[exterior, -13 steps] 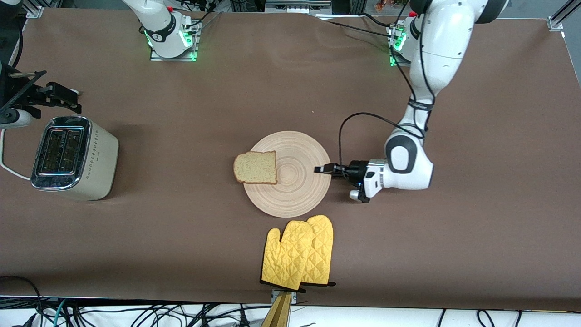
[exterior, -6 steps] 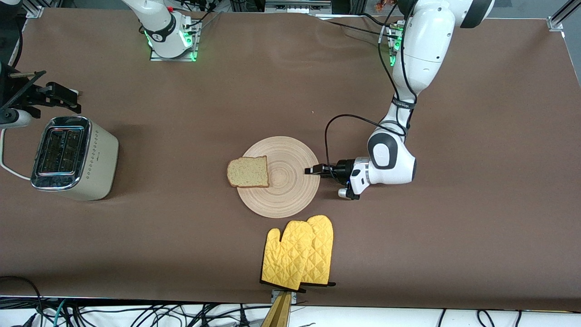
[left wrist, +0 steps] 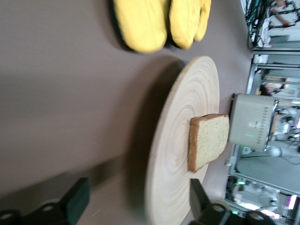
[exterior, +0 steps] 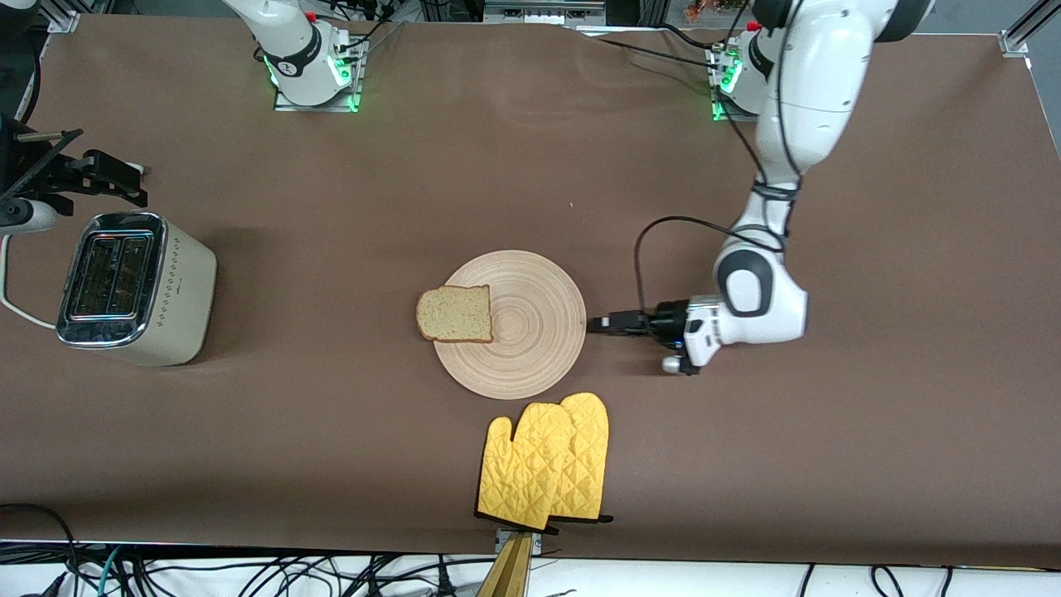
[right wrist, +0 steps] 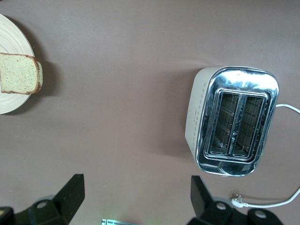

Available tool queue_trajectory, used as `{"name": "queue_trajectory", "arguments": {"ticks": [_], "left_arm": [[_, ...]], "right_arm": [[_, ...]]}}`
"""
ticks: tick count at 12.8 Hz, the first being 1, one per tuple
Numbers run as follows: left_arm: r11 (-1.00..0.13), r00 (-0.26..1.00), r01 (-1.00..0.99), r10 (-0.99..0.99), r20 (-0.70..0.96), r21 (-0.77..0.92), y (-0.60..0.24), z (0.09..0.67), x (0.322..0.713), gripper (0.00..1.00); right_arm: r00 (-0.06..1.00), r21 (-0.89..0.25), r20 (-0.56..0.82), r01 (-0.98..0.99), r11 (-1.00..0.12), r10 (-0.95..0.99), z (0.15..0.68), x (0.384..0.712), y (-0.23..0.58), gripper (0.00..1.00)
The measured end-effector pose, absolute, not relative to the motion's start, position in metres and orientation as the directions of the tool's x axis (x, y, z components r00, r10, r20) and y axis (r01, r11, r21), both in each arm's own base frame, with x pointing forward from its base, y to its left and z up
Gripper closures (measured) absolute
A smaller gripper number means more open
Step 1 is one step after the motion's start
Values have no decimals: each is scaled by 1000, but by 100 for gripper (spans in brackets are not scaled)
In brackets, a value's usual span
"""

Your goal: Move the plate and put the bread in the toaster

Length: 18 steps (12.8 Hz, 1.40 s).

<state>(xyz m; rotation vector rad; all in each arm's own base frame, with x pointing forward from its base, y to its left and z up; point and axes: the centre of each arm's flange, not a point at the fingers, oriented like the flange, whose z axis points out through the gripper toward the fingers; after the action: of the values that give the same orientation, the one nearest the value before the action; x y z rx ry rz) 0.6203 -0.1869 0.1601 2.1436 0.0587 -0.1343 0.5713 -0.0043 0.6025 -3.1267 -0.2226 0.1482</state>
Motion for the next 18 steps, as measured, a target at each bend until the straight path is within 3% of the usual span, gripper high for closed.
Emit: {"name": "queue_trajectory", "arguments": {"ticks": [3, 5, 7, 11, 14, 18], "left_arm": [[-666, 993, -59, -113, -23, 743, -98, 253, 616, 0], [-780, 961, -254, -272, 56, 572, -56, 331, 605, 0], [-832, 941, -338, -309, 139, 440, -15, 404, 596, 0], [-887, 930, -323, -234, 283, 330, 66, 505, 560, 0], [-917, 905, -374, -329, 268, 138, 65, 563, 528, 0], [-954, 951, -283, -266, 158, 97, 54, 608, 490, 0]], "right_arm": [[985, -10, -94, 141, -990, 142, 602, 571, -4, 0], [986, -10, -95, 139, -990, 139, 602, 572, -6, 0], [987, -10, -95, 128, -992, 128, 602, 572, -12, 0], [988, -10, -95, 125, -992, 125, 602, 572, -14, 0], [988, -10, -95, 125, -992, 125, 602, 572, -14, 0], [988, -10, -95, 124, -992, 125, 602, 572, -14, 0]]}}
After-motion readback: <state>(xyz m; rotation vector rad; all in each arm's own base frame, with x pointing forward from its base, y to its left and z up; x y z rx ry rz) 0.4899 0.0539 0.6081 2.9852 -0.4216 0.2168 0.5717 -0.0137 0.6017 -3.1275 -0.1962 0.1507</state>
